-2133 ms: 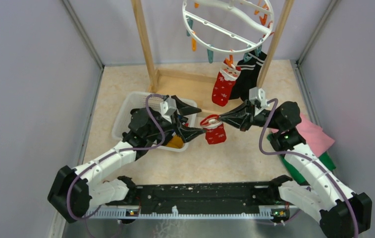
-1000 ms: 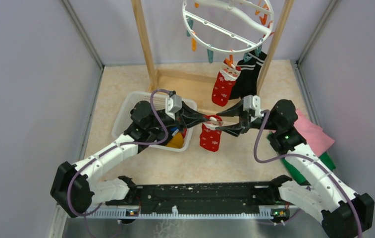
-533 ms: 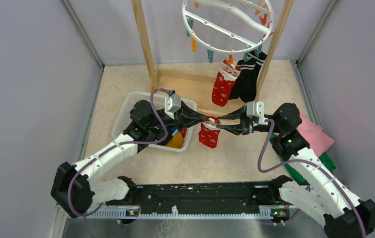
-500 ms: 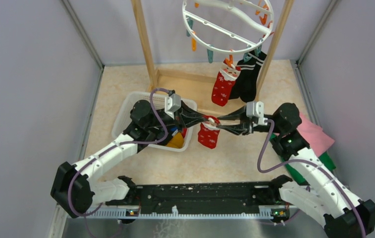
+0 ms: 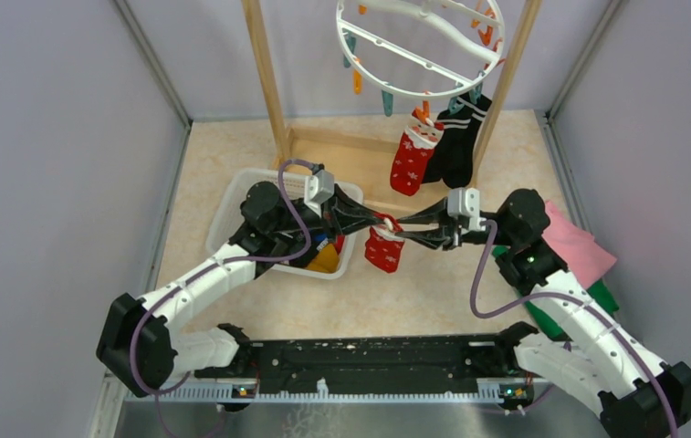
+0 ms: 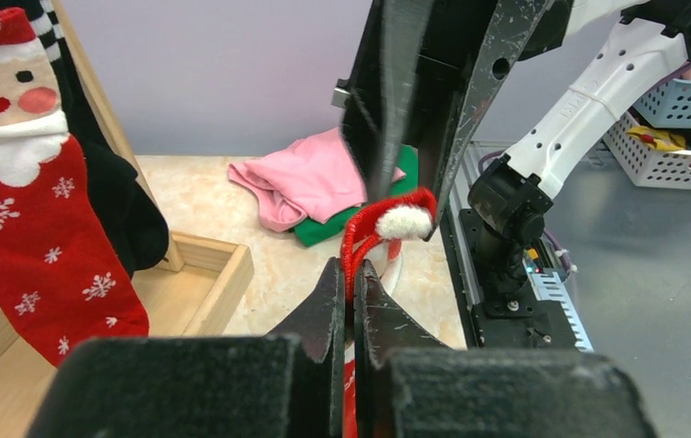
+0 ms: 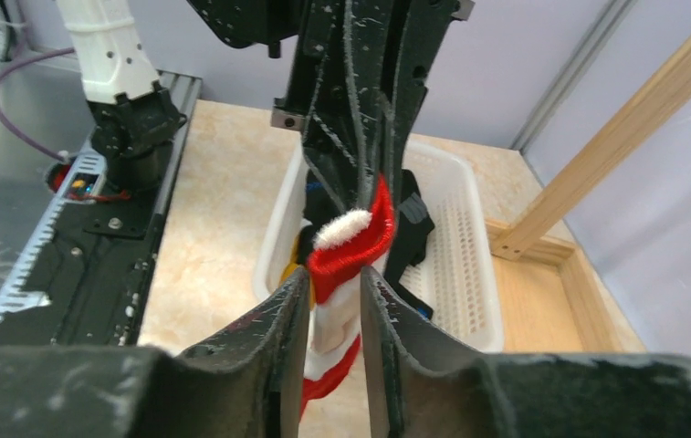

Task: Clip the socks to the hanger
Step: Pick up the sock from the bin.

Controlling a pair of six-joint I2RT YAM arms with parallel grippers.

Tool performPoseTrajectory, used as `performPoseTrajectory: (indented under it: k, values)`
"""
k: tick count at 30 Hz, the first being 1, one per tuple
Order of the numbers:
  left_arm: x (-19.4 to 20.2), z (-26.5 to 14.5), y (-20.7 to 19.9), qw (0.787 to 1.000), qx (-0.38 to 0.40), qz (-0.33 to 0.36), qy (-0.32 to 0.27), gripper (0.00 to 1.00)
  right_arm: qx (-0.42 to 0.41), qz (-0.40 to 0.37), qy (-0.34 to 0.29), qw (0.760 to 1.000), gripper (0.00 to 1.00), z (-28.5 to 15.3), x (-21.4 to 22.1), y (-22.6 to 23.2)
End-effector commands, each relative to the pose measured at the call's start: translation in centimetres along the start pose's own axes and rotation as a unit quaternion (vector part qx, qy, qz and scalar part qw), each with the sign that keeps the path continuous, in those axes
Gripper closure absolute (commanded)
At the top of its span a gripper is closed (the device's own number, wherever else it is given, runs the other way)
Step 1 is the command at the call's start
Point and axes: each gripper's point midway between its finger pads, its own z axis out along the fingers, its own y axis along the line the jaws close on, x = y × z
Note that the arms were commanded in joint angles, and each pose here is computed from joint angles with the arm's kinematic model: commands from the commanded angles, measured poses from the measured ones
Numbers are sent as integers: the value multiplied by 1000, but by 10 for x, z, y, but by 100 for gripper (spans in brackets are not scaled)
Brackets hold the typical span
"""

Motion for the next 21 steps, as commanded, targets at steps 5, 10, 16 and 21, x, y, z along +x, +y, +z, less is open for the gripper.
performPoseTrajectory:
  k: [5,10,16,21]
  values:
    - [-28,3,-9,998,33,40,-29,100,33,-36,-19,999,70,3,-28,-15]
    - [-30,2,-8,998,32,41,-30,100,30,-36,-18,999,96,3,-28,-15]
    - [-24,-2,1,999,35,24,-19,100,-62,-53,-41,996,100,6,-36,18]
    - [-22,4,5,997,78,-4,-12,100,-110,-54,-47,991,100,12,-33,37]
